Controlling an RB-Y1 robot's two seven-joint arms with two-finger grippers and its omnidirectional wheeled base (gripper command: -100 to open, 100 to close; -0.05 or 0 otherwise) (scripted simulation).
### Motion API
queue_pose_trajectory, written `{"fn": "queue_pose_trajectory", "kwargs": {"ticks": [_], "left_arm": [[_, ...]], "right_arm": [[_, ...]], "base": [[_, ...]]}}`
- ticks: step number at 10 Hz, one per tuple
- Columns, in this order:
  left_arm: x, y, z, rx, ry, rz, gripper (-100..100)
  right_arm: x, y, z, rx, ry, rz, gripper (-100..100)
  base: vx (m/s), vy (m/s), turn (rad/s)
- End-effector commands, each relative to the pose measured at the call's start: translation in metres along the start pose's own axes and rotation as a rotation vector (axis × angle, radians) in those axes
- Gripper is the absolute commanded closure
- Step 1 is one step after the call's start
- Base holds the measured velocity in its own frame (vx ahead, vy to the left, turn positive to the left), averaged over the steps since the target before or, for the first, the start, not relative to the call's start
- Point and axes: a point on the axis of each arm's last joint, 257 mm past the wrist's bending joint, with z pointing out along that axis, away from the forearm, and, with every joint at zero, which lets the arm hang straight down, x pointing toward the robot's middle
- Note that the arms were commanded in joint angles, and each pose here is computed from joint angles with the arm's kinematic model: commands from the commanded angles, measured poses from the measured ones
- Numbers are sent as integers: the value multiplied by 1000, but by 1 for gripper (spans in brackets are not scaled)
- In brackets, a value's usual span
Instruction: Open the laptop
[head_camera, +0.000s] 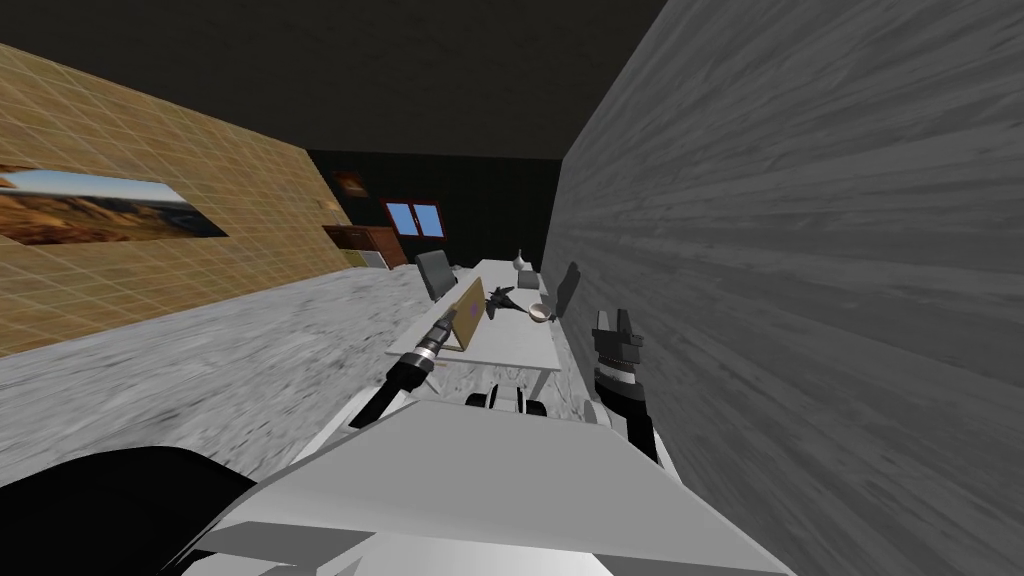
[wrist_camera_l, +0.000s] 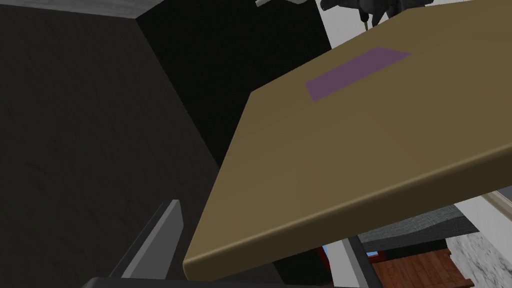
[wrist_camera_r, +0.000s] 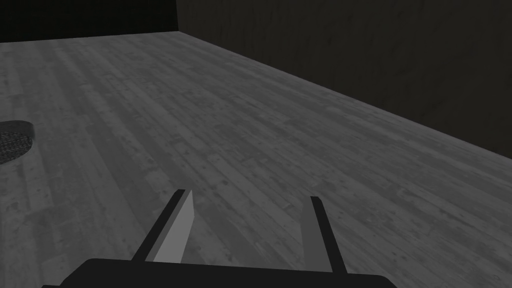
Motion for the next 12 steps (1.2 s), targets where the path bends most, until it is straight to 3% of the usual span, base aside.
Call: {"fn": "queue_pose_trajectory", "kwargs": {"ticks": [1, 3, 4, 5, 12], "left_arm": [[8, 2, 2, -2, -3, -151, 100], [13, 1, 3, 2, -4, -229, 100], [11, -4, 4, 15, -4, -199, 100], [18, 5, 9, 12, -8, -295, 100], [50, 36, 26, -3, -20, -616, 100]], "right_arm": [[0, 0, 0, 0, 0, 0, 0], [0, 0, 0, 0, 0, 0, 0], [0, 0, 0, 0, 0, 0, 0], [0, 0, 0, 0, 0, 0, 0], [0, 0, 0, 0, 0, 0, 0]], "base": [[-17, 159, 13], [-15, 138, 12], [-5, 61, 7], [-23, 103, 10], [-17, 127, -13]]}}
